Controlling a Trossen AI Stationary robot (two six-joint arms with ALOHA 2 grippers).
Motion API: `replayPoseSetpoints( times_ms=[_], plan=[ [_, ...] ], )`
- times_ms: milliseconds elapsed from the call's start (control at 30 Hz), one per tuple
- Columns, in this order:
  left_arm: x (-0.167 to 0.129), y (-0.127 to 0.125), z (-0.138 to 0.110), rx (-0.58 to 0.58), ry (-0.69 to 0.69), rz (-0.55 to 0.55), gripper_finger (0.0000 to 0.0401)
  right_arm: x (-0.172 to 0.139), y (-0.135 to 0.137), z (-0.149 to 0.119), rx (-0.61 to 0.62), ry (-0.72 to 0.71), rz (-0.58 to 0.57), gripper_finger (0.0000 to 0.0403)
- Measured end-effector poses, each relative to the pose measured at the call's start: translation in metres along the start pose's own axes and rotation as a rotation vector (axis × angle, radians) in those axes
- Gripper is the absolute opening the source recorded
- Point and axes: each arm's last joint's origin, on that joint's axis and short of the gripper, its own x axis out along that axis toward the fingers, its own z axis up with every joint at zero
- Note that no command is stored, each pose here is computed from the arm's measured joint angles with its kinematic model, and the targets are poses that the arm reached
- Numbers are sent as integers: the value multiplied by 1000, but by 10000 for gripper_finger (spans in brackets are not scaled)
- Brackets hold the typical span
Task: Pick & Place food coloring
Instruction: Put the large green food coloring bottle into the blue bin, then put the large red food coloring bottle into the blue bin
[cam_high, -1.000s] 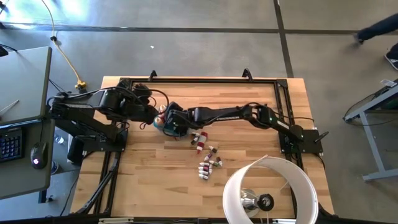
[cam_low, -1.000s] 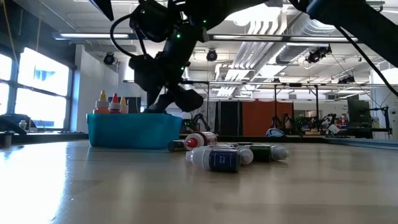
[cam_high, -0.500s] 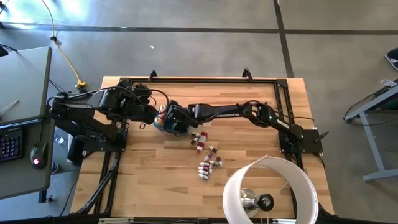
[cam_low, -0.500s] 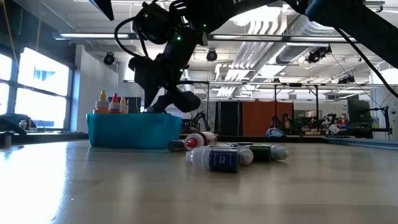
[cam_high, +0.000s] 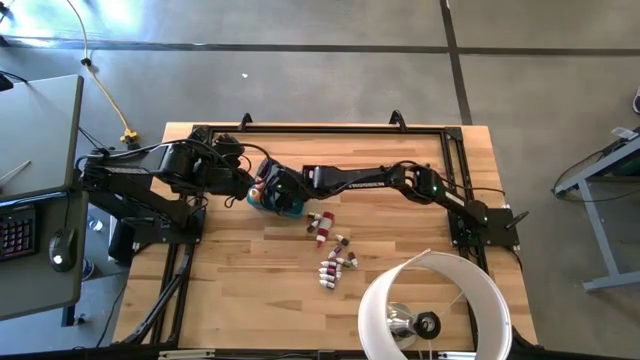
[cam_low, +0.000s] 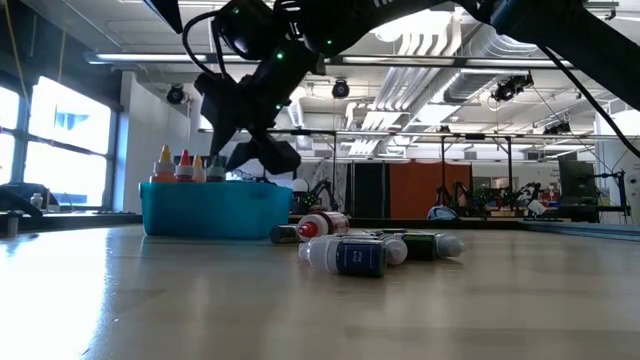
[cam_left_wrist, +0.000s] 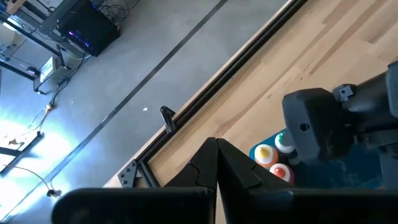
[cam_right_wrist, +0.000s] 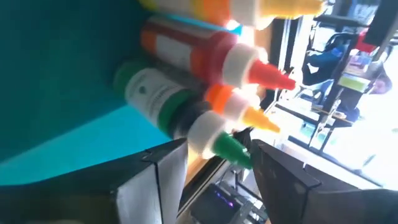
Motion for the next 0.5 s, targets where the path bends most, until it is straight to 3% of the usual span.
replayPoseSetpoints(
  times_ms=[133,333,500],
  plan=[
    [0,0,0,-6,0,0,0,-3,-4,7,48,8,-53,170],
    [0,0,0,-26,6,-6,0,-17,2,22,178,196,-63,162],
    [0,-1,-1,-31,37,-40,0,-45,0,21,390,240,-15,152]
  ],
)
